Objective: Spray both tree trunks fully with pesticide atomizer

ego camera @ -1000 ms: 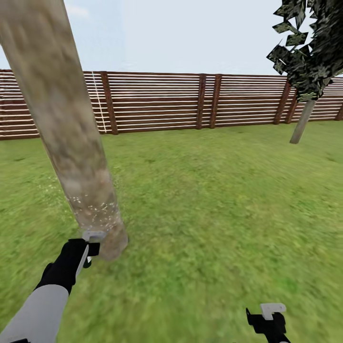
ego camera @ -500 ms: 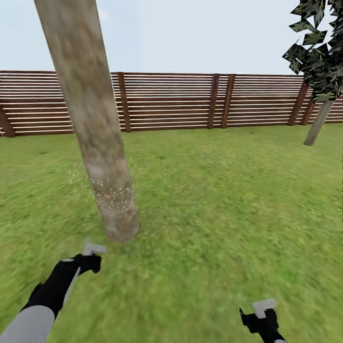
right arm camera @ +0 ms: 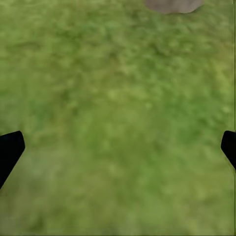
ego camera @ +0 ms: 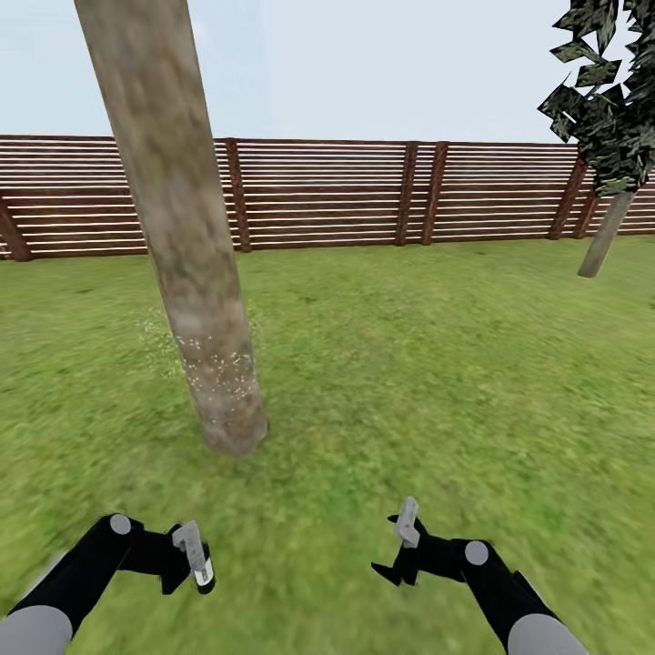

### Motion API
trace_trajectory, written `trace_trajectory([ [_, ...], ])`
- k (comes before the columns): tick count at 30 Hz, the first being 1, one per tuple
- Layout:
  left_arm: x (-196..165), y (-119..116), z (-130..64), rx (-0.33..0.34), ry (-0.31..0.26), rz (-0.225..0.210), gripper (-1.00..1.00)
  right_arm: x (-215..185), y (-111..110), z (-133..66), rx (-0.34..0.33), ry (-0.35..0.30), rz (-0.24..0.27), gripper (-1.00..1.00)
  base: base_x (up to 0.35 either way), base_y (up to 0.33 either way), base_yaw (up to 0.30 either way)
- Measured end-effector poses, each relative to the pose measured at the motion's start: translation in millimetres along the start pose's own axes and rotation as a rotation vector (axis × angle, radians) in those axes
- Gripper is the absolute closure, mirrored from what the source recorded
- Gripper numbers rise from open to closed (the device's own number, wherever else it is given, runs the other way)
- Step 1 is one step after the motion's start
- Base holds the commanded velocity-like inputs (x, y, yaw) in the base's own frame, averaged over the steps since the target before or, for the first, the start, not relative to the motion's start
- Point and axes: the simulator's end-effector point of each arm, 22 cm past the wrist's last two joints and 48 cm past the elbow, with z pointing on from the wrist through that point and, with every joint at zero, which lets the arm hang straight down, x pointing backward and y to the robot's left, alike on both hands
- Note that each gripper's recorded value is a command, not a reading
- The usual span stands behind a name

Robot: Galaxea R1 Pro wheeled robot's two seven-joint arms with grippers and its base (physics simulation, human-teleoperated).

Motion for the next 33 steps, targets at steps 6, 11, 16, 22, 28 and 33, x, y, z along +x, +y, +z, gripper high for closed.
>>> trace_trajectory([
  [6, -14.0, -17.0, 11.4, 0.042, -0.056, -0.014, 1.0, -20.4, 6.6, 6.6, -0.014, -0.043, 0.013, -1.0, 0.0, 0.0, 0.0],
  [11, -31.1, -29.8, 21.5, 0.069, -0.08, 0.023, 1.0, -32.8, 17.4, 14.9, -0.034, -0.061, 0.007, -1.0, 0.0, 0.0, 0.0],
  [16, -64.5, -75.9, 51.0, 0.169, -0.057, 0.149, 1.0, -54.3, 66.2, 38.2, -0.167, -0.042, -0.14, 1.0, 0.0, 0.0, 0.0],
  [22, -72.4, -101.3, 66.3, 0.213, -0.004, 0.243, 1.0, -79.2, 81.0, 48.1, -0.19, -0.075, -0.169, 1.0, 0.0, 0.0, 0.0],
  [28, -85.6, -119.8, 75.1, 0.244, 0.008, 0.305, 1.0, -101.3, 96.6, 48.9, -0.256, -0.086, -0.241, 1.0, 0.0, 0.0, 0.0],
  [33, -95.5, -131.0, 80.3, 0.259, 0.0, 0.317, 1.0, -110.3, 103.0, 51.9, -0.269, -0.086, -0.26, 1.0, 0.0, 0.0, 0.0],
])
